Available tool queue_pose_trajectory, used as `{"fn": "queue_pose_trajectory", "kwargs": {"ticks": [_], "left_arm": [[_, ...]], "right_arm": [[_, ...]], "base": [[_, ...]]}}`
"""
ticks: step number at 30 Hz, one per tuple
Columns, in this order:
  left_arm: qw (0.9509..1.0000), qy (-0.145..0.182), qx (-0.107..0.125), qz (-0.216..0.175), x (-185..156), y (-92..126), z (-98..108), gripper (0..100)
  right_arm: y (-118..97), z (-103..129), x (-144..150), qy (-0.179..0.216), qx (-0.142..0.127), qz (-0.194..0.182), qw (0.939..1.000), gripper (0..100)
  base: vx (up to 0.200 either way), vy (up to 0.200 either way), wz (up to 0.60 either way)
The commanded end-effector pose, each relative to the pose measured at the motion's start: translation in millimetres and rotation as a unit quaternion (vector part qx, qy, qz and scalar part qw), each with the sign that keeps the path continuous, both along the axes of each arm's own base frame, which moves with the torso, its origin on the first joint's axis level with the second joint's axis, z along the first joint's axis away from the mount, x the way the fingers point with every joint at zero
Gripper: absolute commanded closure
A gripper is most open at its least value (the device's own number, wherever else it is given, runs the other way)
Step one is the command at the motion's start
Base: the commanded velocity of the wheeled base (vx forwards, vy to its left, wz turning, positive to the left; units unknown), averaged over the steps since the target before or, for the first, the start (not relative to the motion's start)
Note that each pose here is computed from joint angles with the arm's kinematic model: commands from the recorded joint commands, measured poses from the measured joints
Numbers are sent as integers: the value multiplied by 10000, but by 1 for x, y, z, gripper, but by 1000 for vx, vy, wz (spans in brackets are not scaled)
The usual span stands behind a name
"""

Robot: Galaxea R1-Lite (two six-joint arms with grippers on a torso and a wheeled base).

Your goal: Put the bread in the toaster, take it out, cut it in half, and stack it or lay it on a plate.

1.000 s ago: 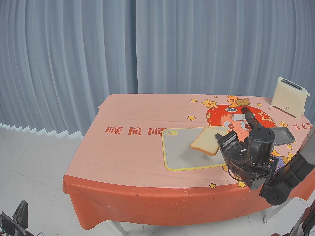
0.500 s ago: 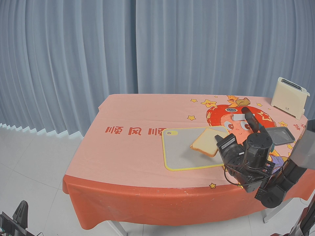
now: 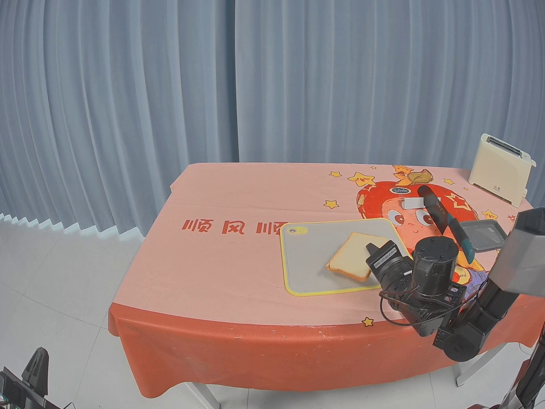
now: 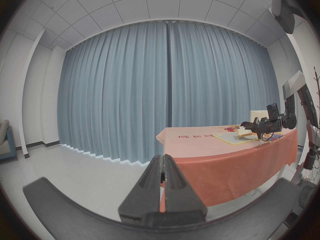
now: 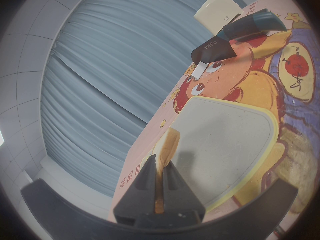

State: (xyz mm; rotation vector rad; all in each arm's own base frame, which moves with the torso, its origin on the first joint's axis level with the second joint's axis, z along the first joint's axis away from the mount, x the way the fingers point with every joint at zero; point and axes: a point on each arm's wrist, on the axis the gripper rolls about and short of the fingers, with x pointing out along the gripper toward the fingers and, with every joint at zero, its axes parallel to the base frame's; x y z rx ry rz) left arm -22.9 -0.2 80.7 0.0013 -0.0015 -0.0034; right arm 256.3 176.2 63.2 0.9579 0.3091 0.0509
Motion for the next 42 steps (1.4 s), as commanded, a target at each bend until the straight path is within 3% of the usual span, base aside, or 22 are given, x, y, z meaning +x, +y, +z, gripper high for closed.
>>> {"fn": "queue_pose_trajectory", "kwargs": {"ticks": [1, 6, 13, 14, 19, 23, 33, 38, 42], "left_arm": [[10000, 7, 1, 2, 0, 0, -5, 100], [10000, 7, 1, 2, 0, 0, -5, 100], [10000, 7, 1, 2, 0, 0, -5, 100], [10000, 0, 1, 2, 0, 0, -5, 100], [10000, 7, 1, 2, 0, 0, -5, 100], [10000, 7, 1, 2, 0, 0, -5, 100], [10000, 0, 1, 2, 0, 0, -5, 100], [10000, 0, 1, 2, 0, 0, -5, 100], [10000, 7, 1, 2, 0, 0, -5, 100]], "right_arm": [[2, -5, 4, 47, -46, 0, 10000, 100], [7, 5, 14, -150, -237, 39, 9996, 100], [15, 11, 27, 0, -379, 29, 9993, 100], [16, 11, 29, -7, -376, 13, 9993, 0], [13, 6, 32, 72, -411, -58, 9991, 0], [9, 3, 26, 363, -629, -60, 9973, 0], [2, 42, 6, 574, -799, 59, 9951, 0], [-2, 51, 2, 1020, -1137, 252, 9879, 0], [-2, 60, -4, 1153, -1255, 402, 9845, 0]], "base": [[0, 0, 0], [0, 0, 0], [0, 0, 0], [0, 0, 0], [0, 0, 0], [0, 0, 0], [0, 0, 0], [0, 0, 0], [0, 0, 0]]}}
